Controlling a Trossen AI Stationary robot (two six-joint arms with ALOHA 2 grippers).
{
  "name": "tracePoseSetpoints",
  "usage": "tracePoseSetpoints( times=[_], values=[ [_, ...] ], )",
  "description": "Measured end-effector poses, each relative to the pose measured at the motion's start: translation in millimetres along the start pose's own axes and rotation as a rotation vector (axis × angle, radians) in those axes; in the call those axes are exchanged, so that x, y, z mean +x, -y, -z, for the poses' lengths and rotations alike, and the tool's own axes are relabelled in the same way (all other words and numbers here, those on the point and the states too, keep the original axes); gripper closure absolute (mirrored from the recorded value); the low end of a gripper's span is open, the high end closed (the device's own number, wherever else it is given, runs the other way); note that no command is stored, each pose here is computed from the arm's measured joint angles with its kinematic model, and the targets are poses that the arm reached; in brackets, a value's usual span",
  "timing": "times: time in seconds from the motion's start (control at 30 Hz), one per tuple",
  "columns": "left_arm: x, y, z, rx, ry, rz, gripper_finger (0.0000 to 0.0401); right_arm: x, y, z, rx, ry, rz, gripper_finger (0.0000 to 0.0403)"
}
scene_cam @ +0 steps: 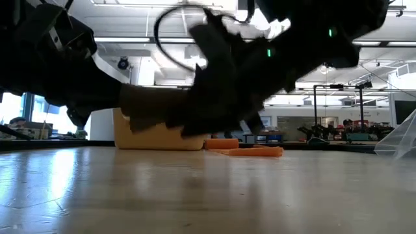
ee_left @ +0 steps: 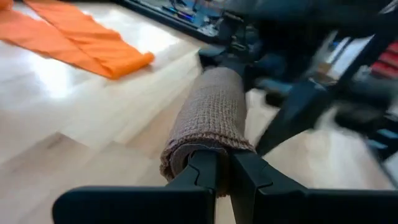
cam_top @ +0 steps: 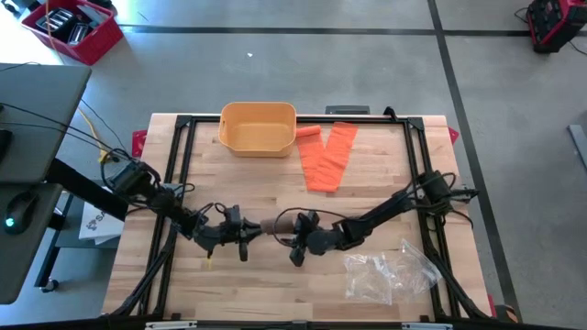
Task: Roll bandage
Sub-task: Roll the brown bandage
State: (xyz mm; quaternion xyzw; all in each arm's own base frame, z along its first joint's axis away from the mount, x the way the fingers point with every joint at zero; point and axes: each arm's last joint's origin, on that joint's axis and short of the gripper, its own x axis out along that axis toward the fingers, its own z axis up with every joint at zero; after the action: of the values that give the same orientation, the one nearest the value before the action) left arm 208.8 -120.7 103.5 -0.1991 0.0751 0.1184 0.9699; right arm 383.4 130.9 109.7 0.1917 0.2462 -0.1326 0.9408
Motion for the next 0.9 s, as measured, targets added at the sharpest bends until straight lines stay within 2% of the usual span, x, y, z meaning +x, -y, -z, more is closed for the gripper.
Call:
tracePoseSetpoints(
  times=[0.1, 0.23, 0.33, 0.5, 0.6, 0.77, 0.9],
  values=[
    [6.6, -4.6, -2.7, -0.029, -0.032, 0.031, 0.0391, 6.1, 5.0, 9.8, 0.0, -0.046, 0.014, 0.0247],
    [17.6, -19.0, -3.1, -0.08, -0.111, 0.011, 0.0391, 6.6, 11.7, 13.4, -0.018, -0.12, 0.041, 0.0247],
    [23.4, -28.1, -3.8, -0.087, -0.157, 0.001, 0.0391, 1.2, 11.7, 10.8, -0.031, -0.184, 0.017, 0.0247],
    [24.1, -25.4, -5.9, -0.054, -0.171, 0.07, 0.0391, -23.2, 6.7, 3.8, -0.058, -0.304, 0.014, 0.0247],
    [20.6, -19.5, -5.3, -0.024, -0.161, 0.104, 0.0391, -45.3, -5.6, -8.4, -0.121, -0.328, -0.073, 0.0247],
    [19.0, -9.9, -6.8, 0.027, -0.135, 0.123, 0.0391, -70.4, -29.6, -32.7, -0.249, -0.179, -0.262, 0.0247],
    [24.3, 3.5, -9.5, 0.11, -0.126, 0.147, 0.0391, -69.9, -35.8, -49.2, -0.283, -0.031, -0.344, 0.0246]
  ],
)
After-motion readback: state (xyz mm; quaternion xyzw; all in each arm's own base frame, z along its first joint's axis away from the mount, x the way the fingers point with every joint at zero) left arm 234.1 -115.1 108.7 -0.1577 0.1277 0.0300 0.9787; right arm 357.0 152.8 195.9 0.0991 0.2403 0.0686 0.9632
